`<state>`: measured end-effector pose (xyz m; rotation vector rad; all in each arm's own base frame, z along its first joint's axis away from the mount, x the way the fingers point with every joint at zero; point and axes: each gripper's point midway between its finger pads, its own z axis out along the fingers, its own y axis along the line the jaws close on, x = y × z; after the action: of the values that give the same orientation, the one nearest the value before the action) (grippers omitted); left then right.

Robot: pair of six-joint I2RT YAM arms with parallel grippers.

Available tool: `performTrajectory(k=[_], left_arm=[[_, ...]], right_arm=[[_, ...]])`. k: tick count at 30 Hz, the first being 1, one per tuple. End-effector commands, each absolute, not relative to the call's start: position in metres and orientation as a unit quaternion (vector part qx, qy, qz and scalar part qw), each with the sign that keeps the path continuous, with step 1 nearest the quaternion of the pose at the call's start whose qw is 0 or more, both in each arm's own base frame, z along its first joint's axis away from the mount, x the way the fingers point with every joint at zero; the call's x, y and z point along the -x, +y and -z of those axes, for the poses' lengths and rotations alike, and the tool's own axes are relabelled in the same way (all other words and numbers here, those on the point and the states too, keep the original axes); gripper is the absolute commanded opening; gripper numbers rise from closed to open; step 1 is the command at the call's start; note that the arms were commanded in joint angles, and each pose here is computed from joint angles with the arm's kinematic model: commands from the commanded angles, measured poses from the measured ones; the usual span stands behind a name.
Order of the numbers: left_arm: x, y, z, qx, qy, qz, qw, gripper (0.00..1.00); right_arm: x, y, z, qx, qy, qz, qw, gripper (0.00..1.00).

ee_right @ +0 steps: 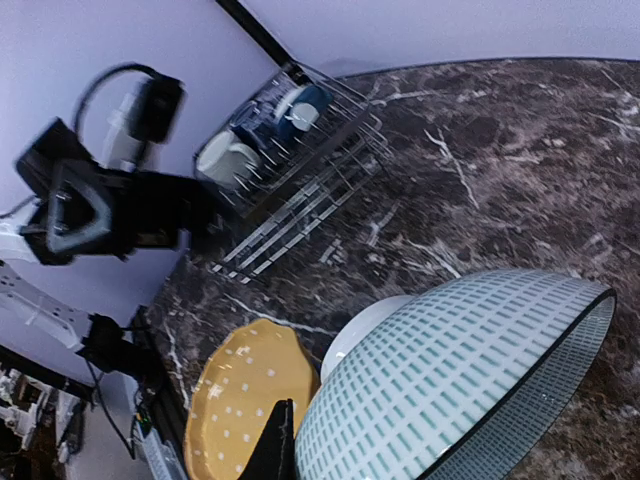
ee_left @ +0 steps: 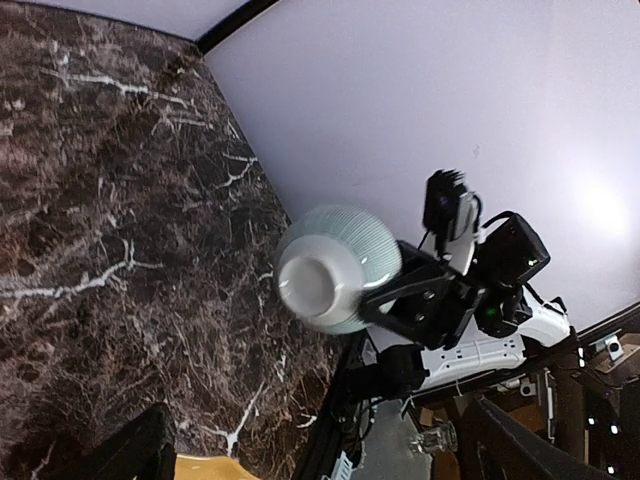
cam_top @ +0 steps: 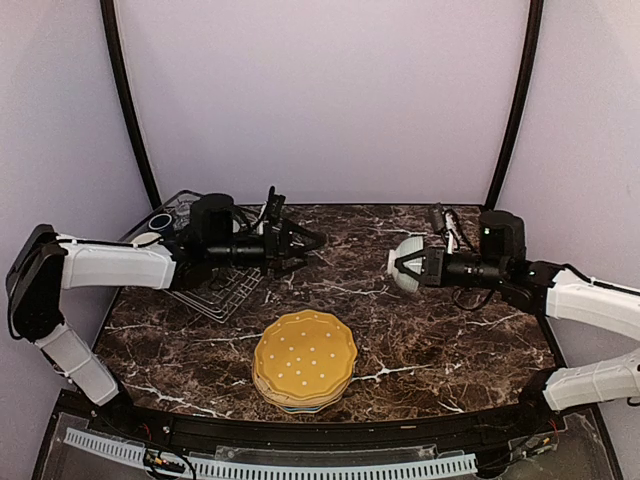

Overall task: Unload the mixed dishes from the dish rack
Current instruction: Place the bowl at the corner of the board.

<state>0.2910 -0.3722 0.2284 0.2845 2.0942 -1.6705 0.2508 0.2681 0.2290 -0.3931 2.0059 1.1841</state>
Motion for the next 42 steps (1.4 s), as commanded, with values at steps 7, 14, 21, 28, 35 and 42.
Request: performTrajectory(k=[7, 14, 21, 28, 35, 42], left_arm=[[-0.311, -0.307, -0.245, -0.130, 0.843, 0.385, 0.353, 0.99], [-0.320, -0.280, -0.248, -0.118, 0.854, 0.330, 0.385, 0.99], [-0.321, -0.269, -0.244, -0.117, 0.861, 0.303, 0.391, 0.99], [-0.318, -0.261, -0.249, -0.118, 0.861, 0.292, 0.399, 0.99], [-0.311, -0.253, -0.247, -0.115, 0.865, 0.283, 0.398, 0.99], [-0.311, -0.242, -0.246, -0.115, 0.871, 0.255, 0.404, 0.99]], right_arm=[[-0.194, 0.261, -0.113, 0.282, 0.926, -0.157, 0.194, 0.00], [-0.130, 0.290, -0.087, 0.417, 0.896, -0.087, 0.124, 0.00], [-0.094, 0.305, -0.061, 0.469, 0.876, -0.074, 0.085, 0.00], [-0.082, 0.314, -0.038, 0.500, 0.863, -0.046, 0.065, 0.12], [-0.084, 0.327, -0.061, 0.501, 0.856, -0.080, 0.096, 0.46], [-0.100, 0.335, -0.102, 0.479, 0.851, -0.120, 0.180, 0.75]])
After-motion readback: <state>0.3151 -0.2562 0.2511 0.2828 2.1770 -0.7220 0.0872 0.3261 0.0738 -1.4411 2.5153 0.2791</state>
